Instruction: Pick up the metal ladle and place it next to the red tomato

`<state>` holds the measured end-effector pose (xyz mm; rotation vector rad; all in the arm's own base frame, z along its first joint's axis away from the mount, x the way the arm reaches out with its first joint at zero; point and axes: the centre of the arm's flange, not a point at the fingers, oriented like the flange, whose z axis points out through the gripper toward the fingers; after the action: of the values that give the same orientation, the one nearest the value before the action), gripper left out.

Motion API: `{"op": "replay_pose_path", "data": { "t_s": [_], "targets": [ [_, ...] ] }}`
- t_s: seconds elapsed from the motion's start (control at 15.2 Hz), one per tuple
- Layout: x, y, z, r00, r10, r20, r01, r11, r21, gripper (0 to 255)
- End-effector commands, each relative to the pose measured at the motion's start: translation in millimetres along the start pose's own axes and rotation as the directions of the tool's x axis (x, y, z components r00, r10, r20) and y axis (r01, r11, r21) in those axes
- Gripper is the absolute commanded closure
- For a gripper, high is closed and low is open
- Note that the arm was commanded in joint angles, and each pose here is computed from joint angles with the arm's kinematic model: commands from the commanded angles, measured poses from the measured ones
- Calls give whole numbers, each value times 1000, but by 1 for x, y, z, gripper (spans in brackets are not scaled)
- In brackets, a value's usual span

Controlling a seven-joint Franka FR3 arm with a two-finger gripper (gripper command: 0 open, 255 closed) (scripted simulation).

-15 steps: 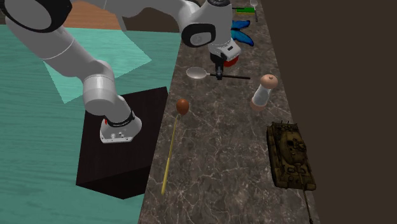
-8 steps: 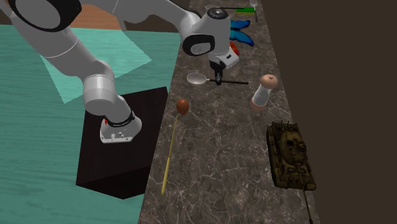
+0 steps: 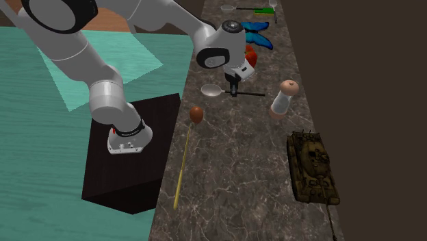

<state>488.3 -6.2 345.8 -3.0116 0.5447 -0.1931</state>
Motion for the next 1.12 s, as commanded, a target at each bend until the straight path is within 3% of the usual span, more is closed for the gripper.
{"op": "replay_pose_path", "data": {
  "t_s": [0.0, 0.33, 0.4, 0.73, 0.99, 1.06],
  "targets": [
    [0, 0, 1, 1000, 0, 0, 0, 1000, 0, 255],
    [0, 0, 1, 1000, 0, 0, 0, 1000, 0, 255],
    [0, 0, 1, 1000, 0, 0, 0, 1000, 0, 0],
    [0, 0, 1, 1000, 0, 0, 0, 1000, 0, 0],
    [0, 0, -49, 1000, 0, 0, 0, 1000, 0, 0],
    [0, 0, -49, 1000, 0, 0, 0, 1000, 0, 0]
  ]
}}
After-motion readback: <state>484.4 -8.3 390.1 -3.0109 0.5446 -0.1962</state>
